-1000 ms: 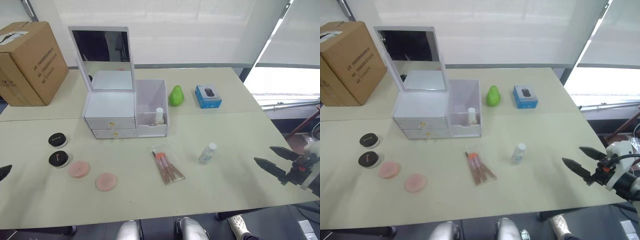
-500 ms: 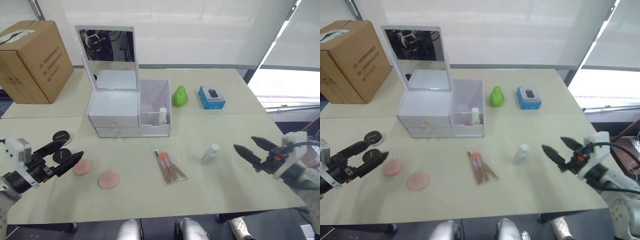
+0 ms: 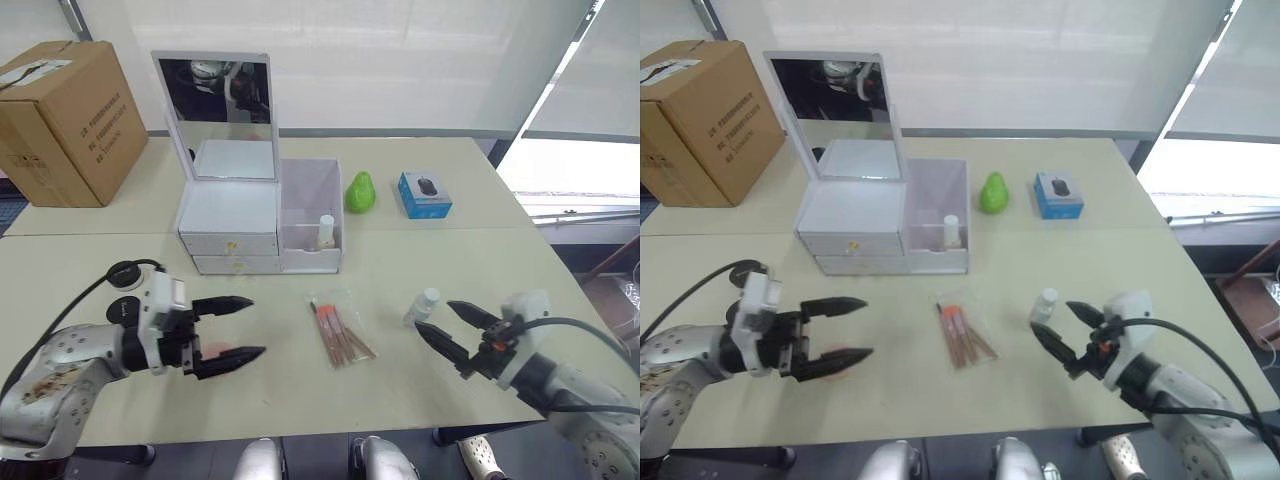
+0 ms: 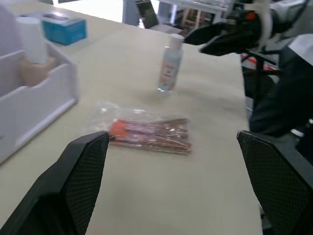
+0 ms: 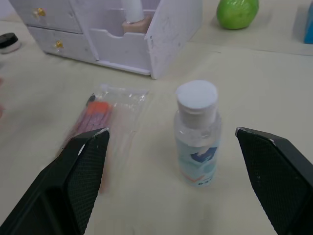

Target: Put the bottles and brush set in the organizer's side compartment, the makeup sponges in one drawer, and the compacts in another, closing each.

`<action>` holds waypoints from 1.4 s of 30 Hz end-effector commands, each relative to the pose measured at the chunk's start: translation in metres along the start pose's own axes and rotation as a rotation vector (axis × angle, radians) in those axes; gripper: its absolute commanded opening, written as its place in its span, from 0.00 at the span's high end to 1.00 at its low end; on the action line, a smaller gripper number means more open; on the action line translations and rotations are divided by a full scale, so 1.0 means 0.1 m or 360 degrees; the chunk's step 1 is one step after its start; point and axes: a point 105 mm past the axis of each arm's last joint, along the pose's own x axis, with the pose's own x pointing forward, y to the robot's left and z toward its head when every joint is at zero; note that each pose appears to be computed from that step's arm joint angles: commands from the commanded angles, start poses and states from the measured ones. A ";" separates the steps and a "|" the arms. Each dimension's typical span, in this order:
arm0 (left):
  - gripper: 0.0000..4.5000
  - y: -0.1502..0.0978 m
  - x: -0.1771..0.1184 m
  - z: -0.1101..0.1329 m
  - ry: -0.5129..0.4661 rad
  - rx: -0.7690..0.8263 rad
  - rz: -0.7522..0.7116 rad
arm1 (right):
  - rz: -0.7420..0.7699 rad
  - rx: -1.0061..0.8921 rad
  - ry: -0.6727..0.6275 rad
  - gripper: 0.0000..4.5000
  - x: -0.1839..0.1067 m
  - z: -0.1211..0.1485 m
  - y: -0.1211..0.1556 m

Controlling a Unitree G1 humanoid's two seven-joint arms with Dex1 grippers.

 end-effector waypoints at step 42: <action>0.00 0.13 0.08 0.04 -0.0047 0.0163 0.0204 | 0.0121 -0.0144 -0.0438 0.80 0.34 0.85 0.02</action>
